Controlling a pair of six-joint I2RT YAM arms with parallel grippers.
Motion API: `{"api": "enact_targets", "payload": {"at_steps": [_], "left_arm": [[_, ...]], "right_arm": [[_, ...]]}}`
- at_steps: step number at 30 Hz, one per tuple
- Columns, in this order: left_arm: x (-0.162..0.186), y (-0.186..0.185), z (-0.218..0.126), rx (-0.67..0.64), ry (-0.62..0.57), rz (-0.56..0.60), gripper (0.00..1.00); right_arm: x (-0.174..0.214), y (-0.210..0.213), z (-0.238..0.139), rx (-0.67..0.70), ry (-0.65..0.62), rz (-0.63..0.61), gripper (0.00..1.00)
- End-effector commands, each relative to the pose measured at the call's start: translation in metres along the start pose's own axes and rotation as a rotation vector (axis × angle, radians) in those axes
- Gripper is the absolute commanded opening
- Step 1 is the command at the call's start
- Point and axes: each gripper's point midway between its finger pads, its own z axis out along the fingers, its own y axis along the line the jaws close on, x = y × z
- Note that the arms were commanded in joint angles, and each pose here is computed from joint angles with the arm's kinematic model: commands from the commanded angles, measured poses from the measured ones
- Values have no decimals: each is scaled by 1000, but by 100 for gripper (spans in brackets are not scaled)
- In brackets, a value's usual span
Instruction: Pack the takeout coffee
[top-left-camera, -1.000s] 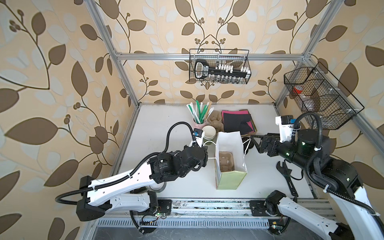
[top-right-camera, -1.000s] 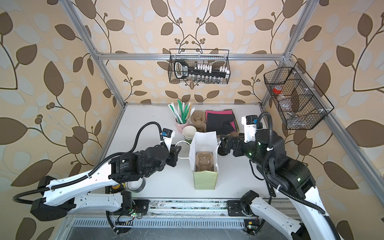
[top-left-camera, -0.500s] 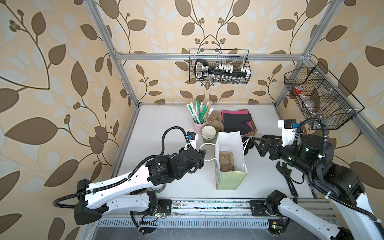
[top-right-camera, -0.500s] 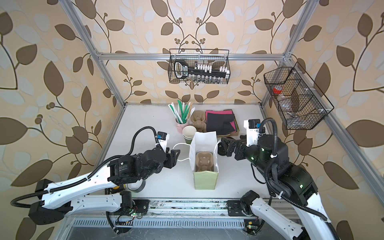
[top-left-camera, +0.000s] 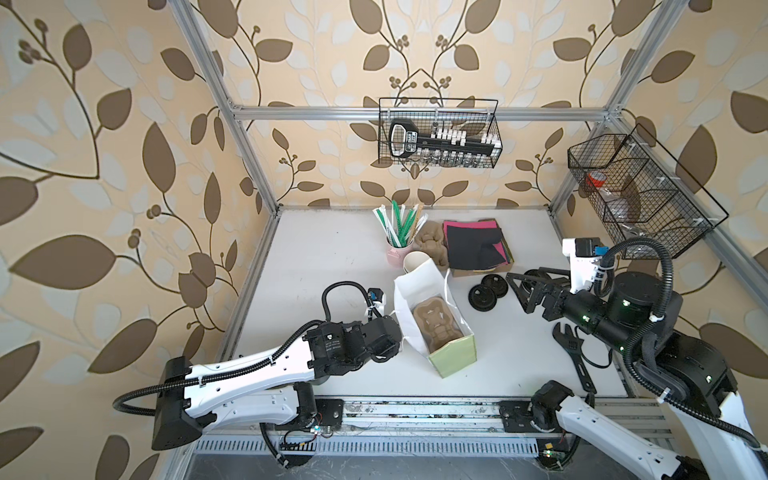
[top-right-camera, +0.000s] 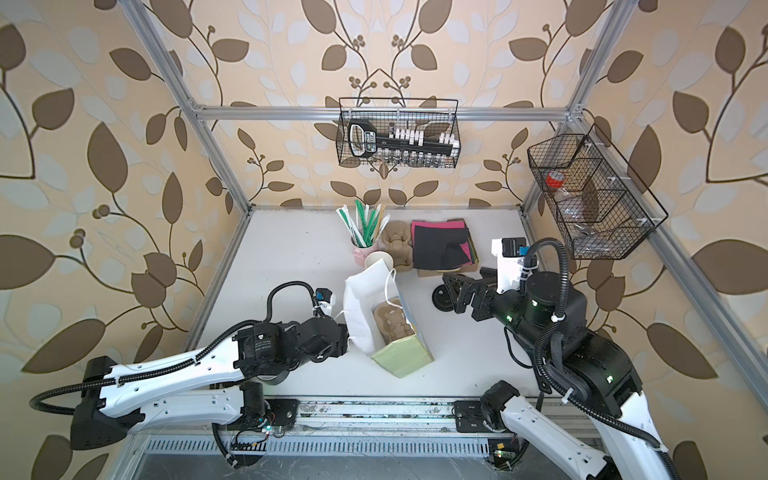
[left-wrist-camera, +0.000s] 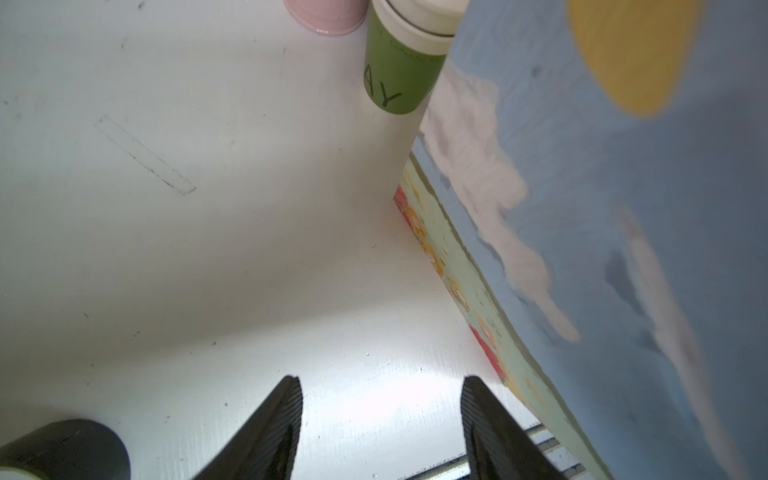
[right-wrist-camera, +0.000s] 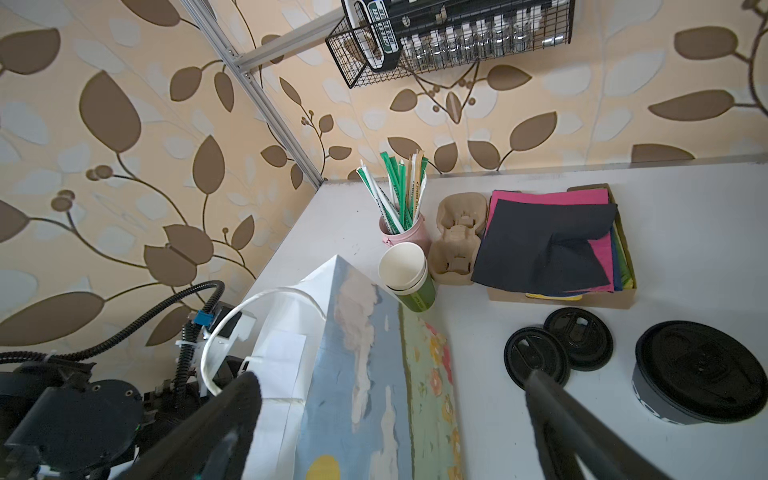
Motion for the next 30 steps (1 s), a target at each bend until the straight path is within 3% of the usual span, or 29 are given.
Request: {"api": "enact_targets", "payload": {"at_steps": [1,6,16,22,27,30], "left_arm": [[16,13,-2,-25,42,-37,63],[6,16,-8,-41,4,-27,63],[-63,-45,-40,47,-144,73,66],[-81,-61,-48,71,-190,98,68],[-97,-69,-62,100,-237,112,79],[-107,-81,-76,165,-267,120,91]], "right_arm": [[-9,-3,-6,32,-21,-6,100],[-1,-5,0,28,-9,11,100],[11,-13,15,82,59,-10,100],[29,-14,29,77,129,-8,100],[38,-14,36,70,151,-4,100],[36,-11,38,54,145,-2,100]]}}
